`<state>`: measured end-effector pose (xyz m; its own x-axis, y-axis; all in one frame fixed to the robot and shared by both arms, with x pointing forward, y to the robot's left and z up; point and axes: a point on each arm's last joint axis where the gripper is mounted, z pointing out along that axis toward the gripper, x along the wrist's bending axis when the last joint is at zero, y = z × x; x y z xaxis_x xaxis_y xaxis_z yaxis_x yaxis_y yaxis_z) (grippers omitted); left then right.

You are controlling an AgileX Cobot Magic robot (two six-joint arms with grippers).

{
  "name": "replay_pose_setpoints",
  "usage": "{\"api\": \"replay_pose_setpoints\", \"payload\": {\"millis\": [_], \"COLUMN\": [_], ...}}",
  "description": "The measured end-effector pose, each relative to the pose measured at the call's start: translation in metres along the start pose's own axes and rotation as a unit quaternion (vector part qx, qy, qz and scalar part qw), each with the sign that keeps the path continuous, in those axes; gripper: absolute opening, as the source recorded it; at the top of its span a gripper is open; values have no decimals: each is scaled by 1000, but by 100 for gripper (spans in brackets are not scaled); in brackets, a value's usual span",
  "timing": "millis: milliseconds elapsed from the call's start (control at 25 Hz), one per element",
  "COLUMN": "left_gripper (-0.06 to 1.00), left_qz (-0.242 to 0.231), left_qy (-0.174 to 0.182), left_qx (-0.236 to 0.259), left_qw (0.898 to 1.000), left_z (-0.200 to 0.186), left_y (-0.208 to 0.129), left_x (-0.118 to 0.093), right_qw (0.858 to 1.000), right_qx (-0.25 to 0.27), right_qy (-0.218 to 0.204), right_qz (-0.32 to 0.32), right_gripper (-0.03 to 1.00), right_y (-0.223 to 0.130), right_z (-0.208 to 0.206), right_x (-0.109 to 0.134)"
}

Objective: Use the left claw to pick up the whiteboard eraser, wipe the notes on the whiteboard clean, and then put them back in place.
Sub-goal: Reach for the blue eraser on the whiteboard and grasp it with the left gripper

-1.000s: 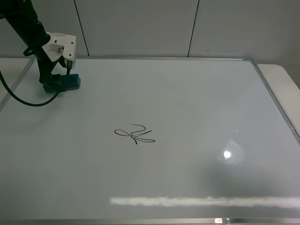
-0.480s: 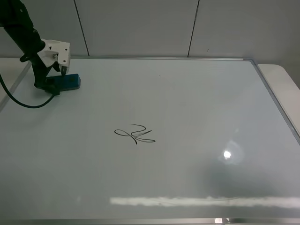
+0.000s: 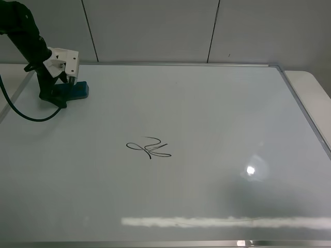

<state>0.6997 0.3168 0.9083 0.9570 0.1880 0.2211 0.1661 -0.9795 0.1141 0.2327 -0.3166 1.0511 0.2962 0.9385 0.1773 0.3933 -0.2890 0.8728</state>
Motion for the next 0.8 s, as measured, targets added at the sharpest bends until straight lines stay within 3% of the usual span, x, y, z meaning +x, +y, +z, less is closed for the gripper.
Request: {"api": "replay_pose_setpoints", "payload": {"millis": [160, 280, 800], "left_gripper": [81, 54, 55], "left_qz": [-1, -7, -14], "left_qy": [-2, -6, -7], "left_qx": [0, 2, 13], "left_qw": [1000, 1000, 1000], "left_z": [0, -6, -17], "left_y": [0, 0, 3], "left_x": [0, -1, -2], "right_qw": [1000, 1000, 1000], "right_qx": [0, 0, 0], "right_qy": [0, 0, 0], "right_qz": [0, 0, 0], "right_gripper": [99, 99, 99], "right_y": [0, 0, 0], "right_z": [0, 0, 0], "right_x": [0, 0, 0]}}
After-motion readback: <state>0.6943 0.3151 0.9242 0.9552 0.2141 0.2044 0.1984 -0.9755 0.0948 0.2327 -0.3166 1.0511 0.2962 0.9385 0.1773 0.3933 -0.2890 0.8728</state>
